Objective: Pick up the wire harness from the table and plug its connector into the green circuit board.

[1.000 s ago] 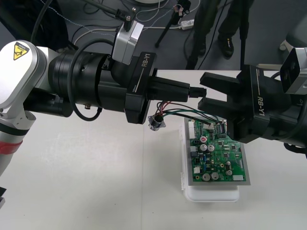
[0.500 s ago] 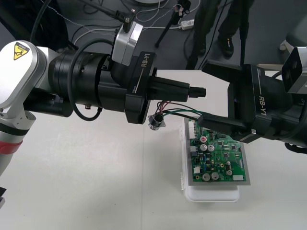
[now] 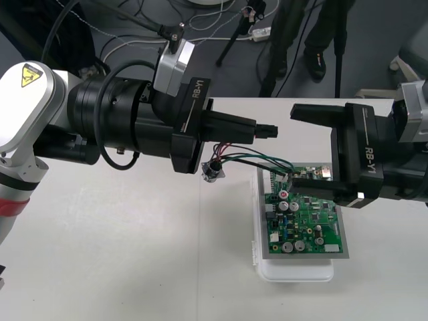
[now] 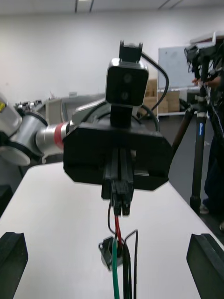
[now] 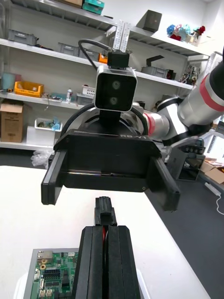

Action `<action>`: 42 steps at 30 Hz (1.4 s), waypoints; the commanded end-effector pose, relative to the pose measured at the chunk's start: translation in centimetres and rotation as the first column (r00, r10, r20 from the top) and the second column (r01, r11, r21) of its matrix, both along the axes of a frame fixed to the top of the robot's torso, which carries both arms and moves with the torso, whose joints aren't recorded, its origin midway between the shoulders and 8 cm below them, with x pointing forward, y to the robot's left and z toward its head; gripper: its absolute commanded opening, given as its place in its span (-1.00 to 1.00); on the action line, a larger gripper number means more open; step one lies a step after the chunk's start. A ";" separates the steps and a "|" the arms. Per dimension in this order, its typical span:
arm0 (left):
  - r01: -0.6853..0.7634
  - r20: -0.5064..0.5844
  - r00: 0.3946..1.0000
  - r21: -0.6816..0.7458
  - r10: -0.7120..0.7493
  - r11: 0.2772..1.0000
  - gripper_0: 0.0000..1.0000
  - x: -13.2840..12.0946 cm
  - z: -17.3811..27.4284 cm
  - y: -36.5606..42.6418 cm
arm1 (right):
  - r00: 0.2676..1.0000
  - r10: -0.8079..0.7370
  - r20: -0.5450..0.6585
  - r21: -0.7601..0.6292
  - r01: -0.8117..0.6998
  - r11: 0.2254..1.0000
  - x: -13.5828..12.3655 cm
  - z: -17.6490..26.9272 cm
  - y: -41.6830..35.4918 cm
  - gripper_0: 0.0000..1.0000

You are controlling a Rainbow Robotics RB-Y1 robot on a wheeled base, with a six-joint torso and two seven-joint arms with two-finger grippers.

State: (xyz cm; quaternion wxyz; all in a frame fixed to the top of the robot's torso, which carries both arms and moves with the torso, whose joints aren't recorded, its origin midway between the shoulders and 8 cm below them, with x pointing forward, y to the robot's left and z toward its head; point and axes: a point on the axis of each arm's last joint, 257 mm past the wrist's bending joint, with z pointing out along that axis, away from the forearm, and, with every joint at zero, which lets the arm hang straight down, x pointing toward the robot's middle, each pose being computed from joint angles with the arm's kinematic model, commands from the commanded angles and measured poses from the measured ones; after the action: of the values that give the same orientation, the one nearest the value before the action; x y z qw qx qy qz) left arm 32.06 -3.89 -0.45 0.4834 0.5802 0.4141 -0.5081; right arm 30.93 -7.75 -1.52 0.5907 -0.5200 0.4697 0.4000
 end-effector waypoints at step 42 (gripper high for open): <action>0.026 0.140 0.990 0.006 -0.026 1.000 -1.00 1.1 -15.9 5.5 | 0.938 -0.318 0.138 -0.947 0.219 0.234 3.6 -17.2 -22.0 1.00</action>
State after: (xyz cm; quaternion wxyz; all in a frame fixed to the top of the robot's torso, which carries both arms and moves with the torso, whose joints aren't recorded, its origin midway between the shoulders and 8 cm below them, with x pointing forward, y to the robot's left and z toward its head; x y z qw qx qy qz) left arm 35.41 2.44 -15.23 0.4921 0.5959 0.4272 -0.4693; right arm 34.67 -28.66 -18.27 0.2245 -0.6491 0.7267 -0.0132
